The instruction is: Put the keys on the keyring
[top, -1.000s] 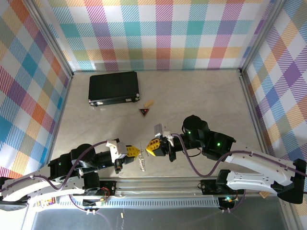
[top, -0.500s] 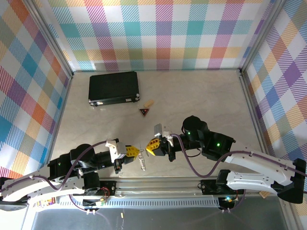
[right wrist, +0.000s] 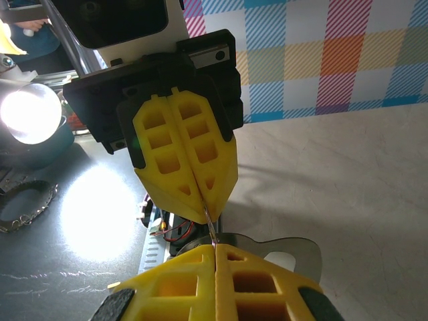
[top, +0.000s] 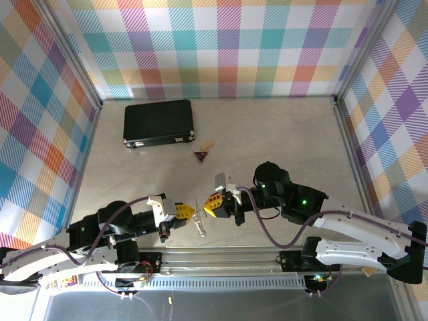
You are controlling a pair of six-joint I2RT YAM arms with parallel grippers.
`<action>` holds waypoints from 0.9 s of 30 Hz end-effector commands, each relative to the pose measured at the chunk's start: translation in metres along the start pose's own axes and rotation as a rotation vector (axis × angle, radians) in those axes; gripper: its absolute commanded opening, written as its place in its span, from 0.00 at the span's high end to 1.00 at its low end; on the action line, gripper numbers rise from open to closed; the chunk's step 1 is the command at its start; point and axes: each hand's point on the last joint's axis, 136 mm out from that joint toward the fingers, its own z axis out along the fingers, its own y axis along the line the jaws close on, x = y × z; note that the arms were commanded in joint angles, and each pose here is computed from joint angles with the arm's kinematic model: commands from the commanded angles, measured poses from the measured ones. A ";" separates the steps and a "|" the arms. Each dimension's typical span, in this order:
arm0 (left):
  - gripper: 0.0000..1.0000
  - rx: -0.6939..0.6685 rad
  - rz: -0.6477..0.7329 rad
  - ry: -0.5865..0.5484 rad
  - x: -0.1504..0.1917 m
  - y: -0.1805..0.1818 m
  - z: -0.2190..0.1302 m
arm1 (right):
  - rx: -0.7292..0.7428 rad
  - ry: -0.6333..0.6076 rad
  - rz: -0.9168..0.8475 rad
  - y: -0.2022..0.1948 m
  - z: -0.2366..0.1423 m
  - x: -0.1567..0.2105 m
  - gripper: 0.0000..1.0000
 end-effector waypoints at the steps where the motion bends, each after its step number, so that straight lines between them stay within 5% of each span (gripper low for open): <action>1: 1.00 0.019 0.006 -0.052 -0.012 -0.003 -0.003 | -0.014 -0.028 -0.030 0.004 0.002 -0.006 1.00; 27: 1.00 -0.006 0.005 -0.050 -0.011 0.001 -0.004 | 0.037 -0.026 -0.093 0.003 -0.003 -0.003 1.00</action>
